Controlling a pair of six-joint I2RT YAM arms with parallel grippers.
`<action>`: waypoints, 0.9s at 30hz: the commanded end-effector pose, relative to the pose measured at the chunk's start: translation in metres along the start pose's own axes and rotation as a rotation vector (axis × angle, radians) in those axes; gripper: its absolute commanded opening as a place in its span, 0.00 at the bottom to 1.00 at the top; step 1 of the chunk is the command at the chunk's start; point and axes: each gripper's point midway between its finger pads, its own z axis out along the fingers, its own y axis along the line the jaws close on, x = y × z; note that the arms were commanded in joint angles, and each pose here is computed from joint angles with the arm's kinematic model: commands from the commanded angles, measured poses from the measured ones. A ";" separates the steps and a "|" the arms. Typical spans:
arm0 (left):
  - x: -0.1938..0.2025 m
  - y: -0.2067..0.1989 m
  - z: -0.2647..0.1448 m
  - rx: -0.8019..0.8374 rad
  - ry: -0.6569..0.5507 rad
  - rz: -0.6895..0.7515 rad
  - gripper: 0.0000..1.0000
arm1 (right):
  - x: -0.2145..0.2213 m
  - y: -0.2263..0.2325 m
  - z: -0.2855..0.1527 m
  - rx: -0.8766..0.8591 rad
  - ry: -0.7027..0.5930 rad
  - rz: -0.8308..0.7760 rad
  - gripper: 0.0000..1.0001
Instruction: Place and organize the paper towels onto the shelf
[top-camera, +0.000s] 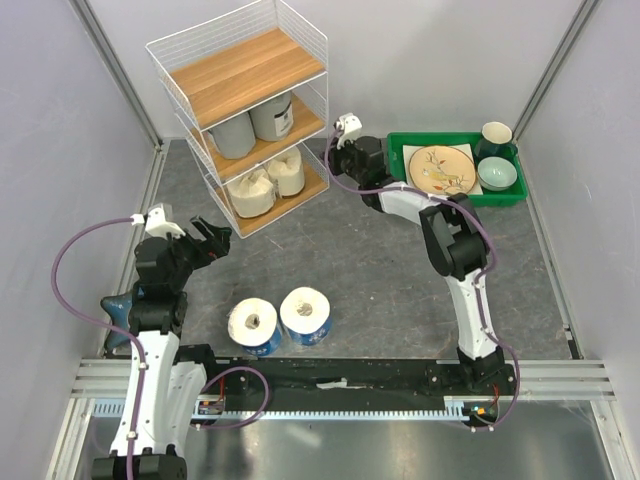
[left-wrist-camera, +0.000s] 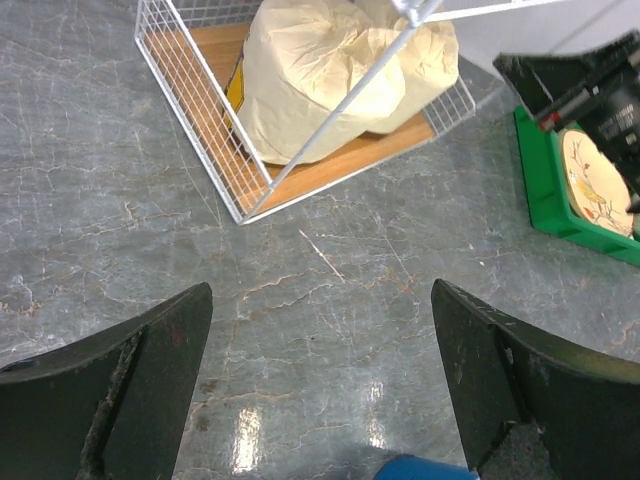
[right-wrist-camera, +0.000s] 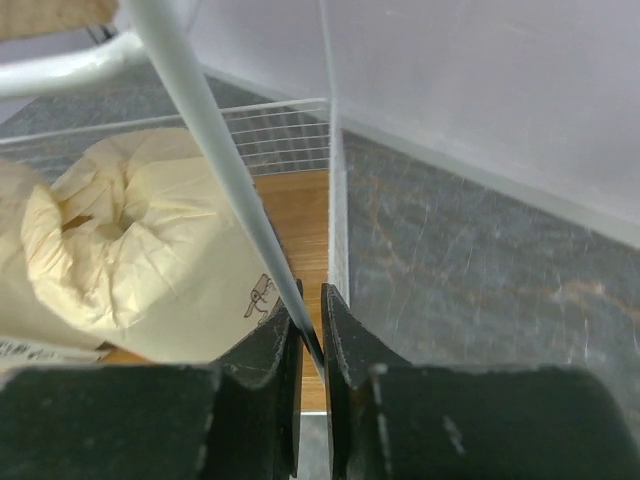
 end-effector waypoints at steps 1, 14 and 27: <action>-0.004 -0.007 -0.004 0.031 -0.017 0.017 0.97 | -0.032 0.015 -0.043 -0.035 -0.040 0.019 0.00; -0.007 -0.011 -0.016 0.038 -0.023 0.011 0.97 | -0.014 0.041 -0.145 -0.072 0.035 -0.023 0.00; -0.004 -0.010 -0.016 0.040 -0.025 0.023 0.98 | 0.006 0.011 -0.226 0.158 0.083 -0.025 0.00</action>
